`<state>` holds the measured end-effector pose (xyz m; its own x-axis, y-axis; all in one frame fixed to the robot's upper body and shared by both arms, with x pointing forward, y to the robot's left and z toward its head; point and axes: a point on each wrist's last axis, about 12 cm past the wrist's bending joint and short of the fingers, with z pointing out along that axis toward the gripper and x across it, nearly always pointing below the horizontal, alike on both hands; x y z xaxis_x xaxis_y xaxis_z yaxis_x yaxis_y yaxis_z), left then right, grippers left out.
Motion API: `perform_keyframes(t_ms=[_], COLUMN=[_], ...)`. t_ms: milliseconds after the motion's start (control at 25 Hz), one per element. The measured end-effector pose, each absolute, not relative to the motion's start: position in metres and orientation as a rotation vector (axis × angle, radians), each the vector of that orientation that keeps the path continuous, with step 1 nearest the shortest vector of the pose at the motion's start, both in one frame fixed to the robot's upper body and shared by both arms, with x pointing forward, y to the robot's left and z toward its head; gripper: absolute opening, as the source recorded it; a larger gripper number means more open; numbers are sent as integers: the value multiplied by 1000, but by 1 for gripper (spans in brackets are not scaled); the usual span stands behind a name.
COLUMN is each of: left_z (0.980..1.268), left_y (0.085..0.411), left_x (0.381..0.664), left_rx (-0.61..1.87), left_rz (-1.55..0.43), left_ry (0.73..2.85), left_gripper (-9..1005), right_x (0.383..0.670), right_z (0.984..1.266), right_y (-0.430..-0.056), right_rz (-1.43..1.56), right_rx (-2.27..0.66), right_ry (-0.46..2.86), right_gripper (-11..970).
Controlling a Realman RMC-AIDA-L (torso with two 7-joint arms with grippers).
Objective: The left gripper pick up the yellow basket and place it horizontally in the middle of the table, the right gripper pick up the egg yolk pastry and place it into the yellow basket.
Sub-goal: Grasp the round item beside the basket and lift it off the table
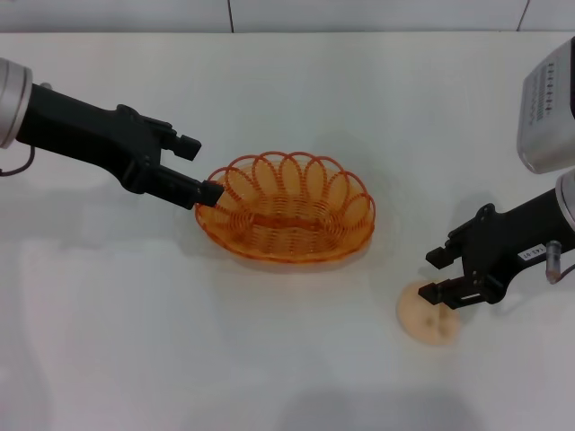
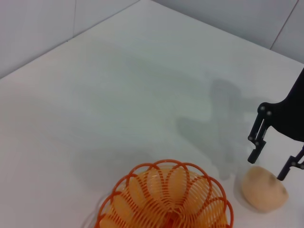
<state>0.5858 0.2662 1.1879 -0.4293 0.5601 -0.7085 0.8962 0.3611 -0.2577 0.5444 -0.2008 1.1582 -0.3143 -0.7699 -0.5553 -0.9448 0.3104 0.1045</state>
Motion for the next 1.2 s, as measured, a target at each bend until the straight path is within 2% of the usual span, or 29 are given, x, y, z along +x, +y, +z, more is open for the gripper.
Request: perform_keyframes(t_ms=[320, 520, 680, 880, 1080, 1200], left_z=[1188, 1188, 1188, 1187, 1187, 1187], left_y=[267, 267, 267, 267, 266, 266], left_x=[586, 586, 587, 587, 587, 587], left_rx=[1258, 1256, 1254, 1253, 1253, 1252], left_rz=[-866, -867, -859, -858, -859, -858], left_ry=[2119, 2117, 2117, 2118, 2118, 2118], left_gripper=[861, 861, 861, 861, 861, 861], right_x=[544, 545, 545, 544, 544, 544], right_z=[1159, 1155, 1153, 1148, 1145, 1145], right_y=[-200, -201, -201, -202, -203, -203], right_rz=[596, 597, 596, 605, 613, 614], right_rx=[-1528, -1518, -1516, -1509, -1504, -1502], right_ry=[2177, 2187, 2193, 2210, 2223, 2226], right_gripper=[453, 689, 777, 765, 673, 663])
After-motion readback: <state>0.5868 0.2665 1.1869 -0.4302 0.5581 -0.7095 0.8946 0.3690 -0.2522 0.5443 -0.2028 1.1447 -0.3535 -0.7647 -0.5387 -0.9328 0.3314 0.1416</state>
